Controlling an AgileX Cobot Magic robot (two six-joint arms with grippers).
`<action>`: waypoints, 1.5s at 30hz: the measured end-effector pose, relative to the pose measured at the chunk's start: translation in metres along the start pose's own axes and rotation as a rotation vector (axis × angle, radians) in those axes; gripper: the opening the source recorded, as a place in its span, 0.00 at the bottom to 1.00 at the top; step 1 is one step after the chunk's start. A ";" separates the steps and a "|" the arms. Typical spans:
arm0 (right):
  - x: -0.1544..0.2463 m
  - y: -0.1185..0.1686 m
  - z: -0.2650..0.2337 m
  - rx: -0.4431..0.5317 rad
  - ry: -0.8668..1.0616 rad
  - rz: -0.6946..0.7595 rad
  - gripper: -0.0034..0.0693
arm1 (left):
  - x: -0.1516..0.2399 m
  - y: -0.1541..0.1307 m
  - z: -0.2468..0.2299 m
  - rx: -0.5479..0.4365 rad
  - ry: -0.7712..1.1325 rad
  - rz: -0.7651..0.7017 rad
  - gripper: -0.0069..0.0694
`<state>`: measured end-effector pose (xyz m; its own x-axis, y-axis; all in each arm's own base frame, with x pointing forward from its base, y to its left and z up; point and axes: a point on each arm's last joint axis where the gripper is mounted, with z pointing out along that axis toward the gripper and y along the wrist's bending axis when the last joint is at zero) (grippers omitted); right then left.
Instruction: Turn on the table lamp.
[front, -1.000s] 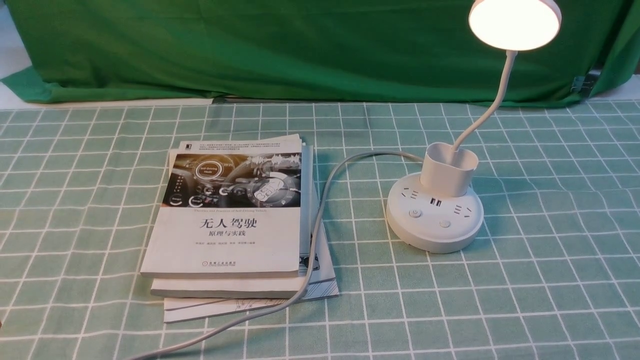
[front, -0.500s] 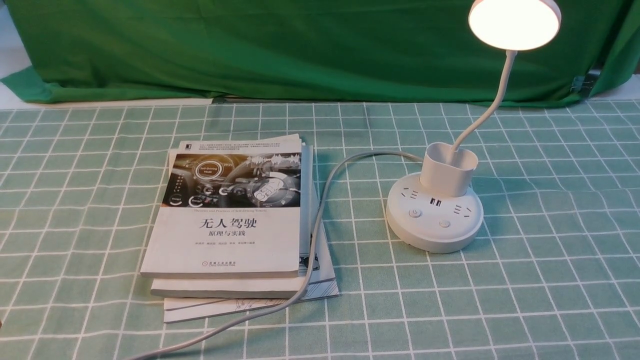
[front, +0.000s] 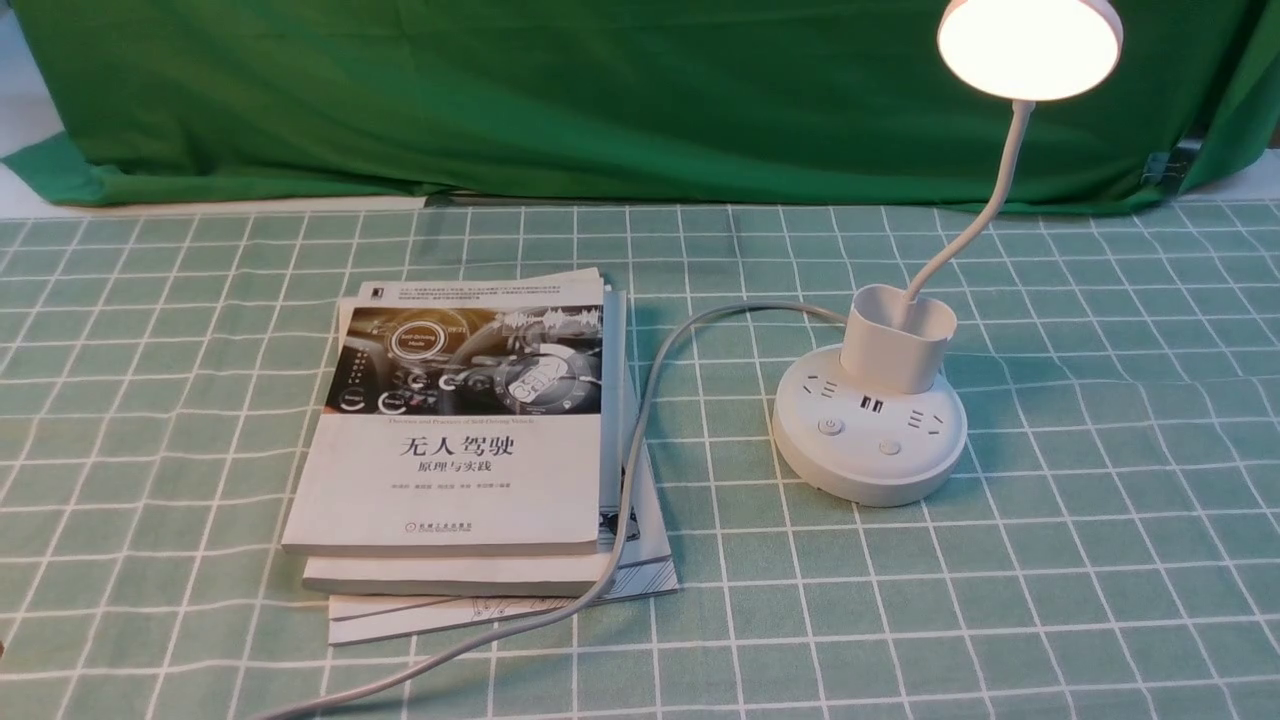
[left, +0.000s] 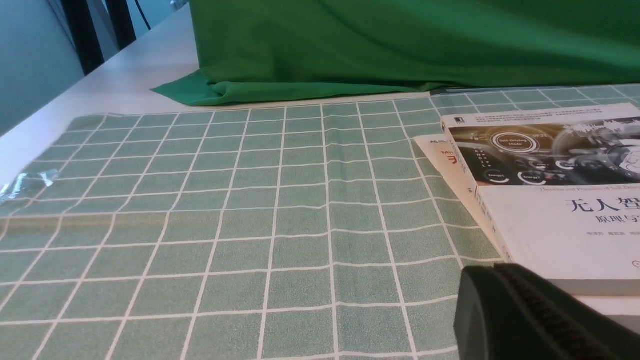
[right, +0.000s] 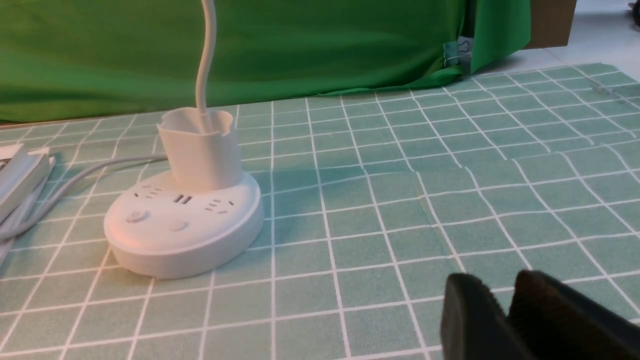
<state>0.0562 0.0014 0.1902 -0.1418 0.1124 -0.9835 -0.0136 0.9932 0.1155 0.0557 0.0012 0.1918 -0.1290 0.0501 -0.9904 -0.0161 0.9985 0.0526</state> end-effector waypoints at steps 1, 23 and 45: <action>0.000 0.000 0.000 0.000 0.000 0.000 0.30 | 0.000 0.000 0.000 -0.001 0.000 0.006 0.12; 0.000 0.000 0.000 0.001 0.003 0.000 0.32 | 0.000 0.000 0.000 0.000 -0.001 0.000 0.12; 0.000 0.000 0.000 0.001 0.003 0.000 0.37 | 0.000 0.000 0.000 0.000 -0.001 0.000 0.12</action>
<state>0.0562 0.0014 0.1899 -0.1447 0.1128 -0.9830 -0.0130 0.9932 0.1159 0.0557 0.0012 0.1918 -0.1282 0.0501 -0.9905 -0.0161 0.9985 0.0526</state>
